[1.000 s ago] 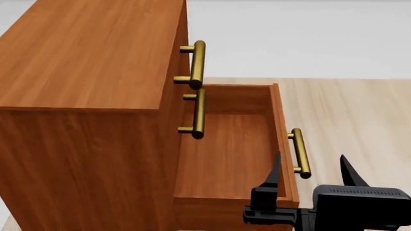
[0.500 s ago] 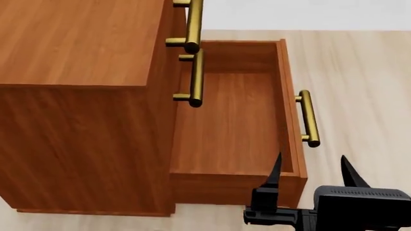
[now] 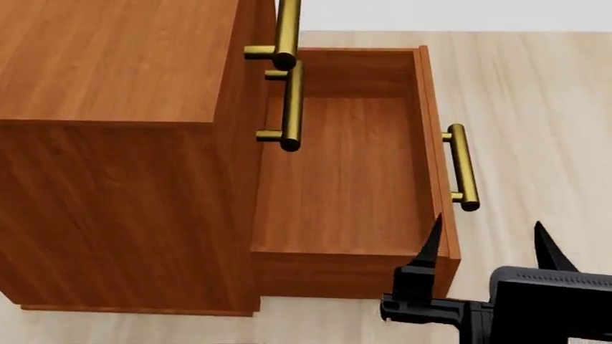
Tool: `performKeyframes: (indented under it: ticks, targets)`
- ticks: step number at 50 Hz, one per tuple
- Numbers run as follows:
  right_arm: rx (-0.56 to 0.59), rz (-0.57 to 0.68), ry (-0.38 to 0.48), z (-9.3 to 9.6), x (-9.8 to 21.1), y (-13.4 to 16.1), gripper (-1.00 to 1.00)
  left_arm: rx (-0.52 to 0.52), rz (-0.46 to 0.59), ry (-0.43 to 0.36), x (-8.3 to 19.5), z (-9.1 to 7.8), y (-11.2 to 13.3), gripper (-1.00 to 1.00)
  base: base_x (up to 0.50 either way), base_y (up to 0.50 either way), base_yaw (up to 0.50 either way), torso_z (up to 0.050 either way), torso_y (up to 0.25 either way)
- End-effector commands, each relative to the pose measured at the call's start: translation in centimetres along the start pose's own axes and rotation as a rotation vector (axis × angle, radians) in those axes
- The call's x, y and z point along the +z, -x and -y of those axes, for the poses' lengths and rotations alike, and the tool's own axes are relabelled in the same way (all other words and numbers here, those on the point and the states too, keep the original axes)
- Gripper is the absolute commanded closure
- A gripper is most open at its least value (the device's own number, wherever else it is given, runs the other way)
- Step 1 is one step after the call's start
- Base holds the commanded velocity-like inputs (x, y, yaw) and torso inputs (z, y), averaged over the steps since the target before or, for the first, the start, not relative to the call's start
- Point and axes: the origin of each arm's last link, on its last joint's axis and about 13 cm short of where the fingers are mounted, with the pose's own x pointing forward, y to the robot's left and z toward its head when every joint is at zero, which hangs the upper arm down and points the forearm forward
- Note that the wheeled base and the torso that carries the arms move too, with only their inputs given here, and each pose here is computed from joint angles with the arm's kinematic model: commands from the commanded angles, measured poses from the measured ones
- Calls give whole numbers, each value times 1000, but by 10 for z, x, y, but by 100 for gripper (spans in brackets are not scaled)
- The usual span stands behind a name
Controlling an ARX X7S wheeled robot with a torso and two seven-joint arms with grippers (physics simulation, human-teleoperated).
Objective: Close the bottom drawer of the cabinet and open the top drawer.
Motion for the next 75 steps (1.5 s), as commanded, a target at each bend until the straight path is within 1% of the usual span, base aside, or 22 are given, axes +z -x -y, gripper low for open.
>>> performKeyframes:
  ticks: [1, 5, 6, 8, 10, 16, 21, 30, 50, 54, 56, 57, 59, 60, 61, 63, 64, 67, 75]
  targets:
    - [-109, 12, -1, 14, 12, -6, -100, 0, -2, -2, 0, 0, 0, -100, 0, 0, 0, 0, 0]
    - [-160, 1, 4, 22, 16, -10, -100, -1, -4, -4, 0, 0, 0, -100, 0, 0, 0, 0, 0]
    - [-189, -12, 13, 25, 17, -12, -100, -1, -4, -4, 0, 0, 0, -100, 0, 0, 0, 0, 0]
    - [-192, -14, -1, 27, 19, -14, -100, -1, -3, -5, 0, 0, 0, -100, 0, 0, 0, 0, 0]
    - [-211, -29, 20, 30, 19, -17, -100, -2, -3, -7, 0, 0, -1, -100, 0, 0, 0, 0, 0]
    - [-231, -43, 45, 36, 19, -24, -100, -2, -1, -8, 2, -1, 0, -100, 0, 0, 0, 0, 0]
    - [-255, -68, 74, 41, 17, -36, -100, -2, 4, -12, 4, -2, -1, -100, 0, 0, 0, 0, 0]
    - [-286, -100, 97, 49, 11, -51, -100, -1, 5, -12, 4, -2, -1, -100, 0, 0, 0, 0, 0]
    - [-346, -216, 157, 62, -29, -86, -100, -2, 7, -20, 4, -2, -4, -100, 0, 0, 0, 0, 0]
    - [-347, -236, 159, 63, -35, -90, -100, 2, 9, -17, 4, -3, -3, -100, 0, 0, 0, 0, 0]
    - [-350, -252, 188, 64, -38, -93, -100, 4, 6, -18, 3, -3, -3, -100, 0, 0, 0, 0, 0]
    - [-351, -262, 177, 64, -41, -94, -100, 4, 5, -18, 3, -3, -2, -100, 0, 0, 0, 0, 0]
    - [-347, -272, 195, 64, -45, -96, -100, 4, 5, -21, 3, -3, -2, -100, 0, 0, 0, 0, 0]
    - [-342, -275, 188, 64, -45, -97, -100, 5, 5, -21, 3, -3, -2, -100, 0, 0, 0, 0, 0]
    - [-339, -284, 220, 64, -47, -99, -100, 6, 5, -22, 4, -4, -3, -100, 0, 0, 0, 0, 0]
    - [-340, -293, 212, 64, -51, -100, -100, 7, 5, -23, 4, -4, -3, -100, 0, 0, 0, 0, 0]
    - [-340, -304, 226, 64, -53, -101, -100, 7, 5, -23, 4, -4, -2, -100, 0, 0, 0, 0, 0]
    - [-338, -319, 219, 64, -60, -102, -100, 8, 5, -23, 4, -4, -2, -100, 0, 0, 0, 0, 0]
    - [-331, -350, 243, 62, -70, -105, -100, 6, 7, -25, 5, -3, -2, -100, 0, 0, 0, 0, 0]
